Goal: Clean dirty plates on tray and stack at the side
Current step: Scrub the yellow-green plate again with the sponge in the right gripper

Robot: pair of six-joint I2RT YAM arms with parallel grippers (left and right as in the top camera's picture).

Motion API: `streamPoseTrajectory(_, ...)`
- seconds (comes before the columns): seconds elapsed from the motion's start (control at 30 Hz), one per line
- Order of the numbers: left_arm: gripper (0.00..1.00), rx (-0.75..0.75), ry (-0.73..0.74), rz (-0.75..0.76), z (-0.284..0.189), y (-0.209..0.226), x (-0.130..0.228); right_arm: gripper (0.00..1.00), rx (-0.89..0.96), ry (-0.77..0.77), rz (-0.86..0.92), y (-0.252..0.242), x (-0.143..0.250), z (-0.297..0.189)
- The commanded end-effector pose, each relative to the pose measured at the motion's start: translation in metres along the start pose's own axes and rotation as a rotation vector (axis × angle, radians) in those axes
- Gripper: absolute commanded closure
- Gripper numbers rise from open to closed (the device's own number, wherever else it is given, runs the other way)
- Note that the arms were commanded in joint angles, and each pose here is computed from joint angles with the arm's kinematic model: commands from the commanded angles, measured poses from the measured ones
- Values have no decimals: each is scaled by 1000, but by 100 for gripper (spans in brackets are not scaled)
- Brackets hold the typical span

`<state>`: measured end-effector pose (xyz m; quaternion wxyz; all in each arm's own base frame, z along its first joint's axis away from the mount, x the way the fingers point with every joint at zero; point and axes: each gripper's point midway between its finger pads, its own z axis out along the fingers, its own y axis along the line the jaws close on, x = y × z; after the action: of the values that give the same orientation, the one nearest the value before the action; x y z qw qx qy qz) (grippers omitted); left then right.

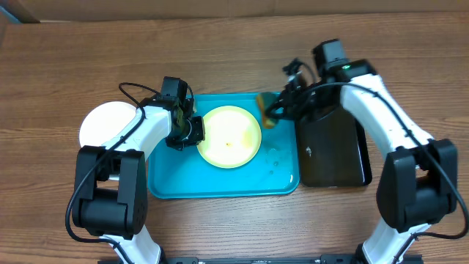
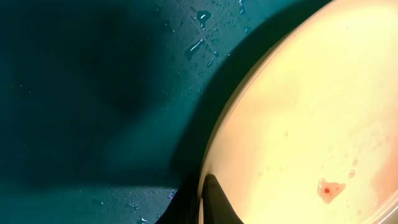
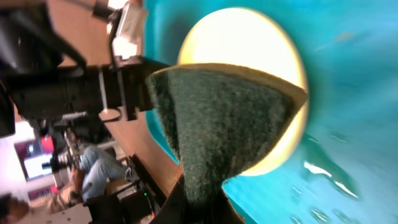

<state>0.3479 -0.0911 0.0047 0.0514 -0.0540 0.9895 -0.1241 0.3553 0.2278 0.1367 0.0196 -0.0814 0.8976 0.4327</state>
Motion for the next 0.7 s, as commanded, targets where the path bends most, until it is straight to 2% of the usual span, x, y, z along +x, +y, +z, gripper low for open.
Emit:
streamPoseTrajectory(0.0,96,-30,43,8,13,7,12,96,-61,41,12,21,13,35)
streamPoseTrajectory(0.27,96,-26,45,8,13,7,12,96,-117,40,-18,40,17,91)
streamPoseTrajectory(0.47,96,-26,45,8,13,7,12,96,7,-6,-7,29,19,111)
streamPoseTrajectory(0.67,96,-28,48,7,13,7,13,96,13,-63,-33,21,21,129)
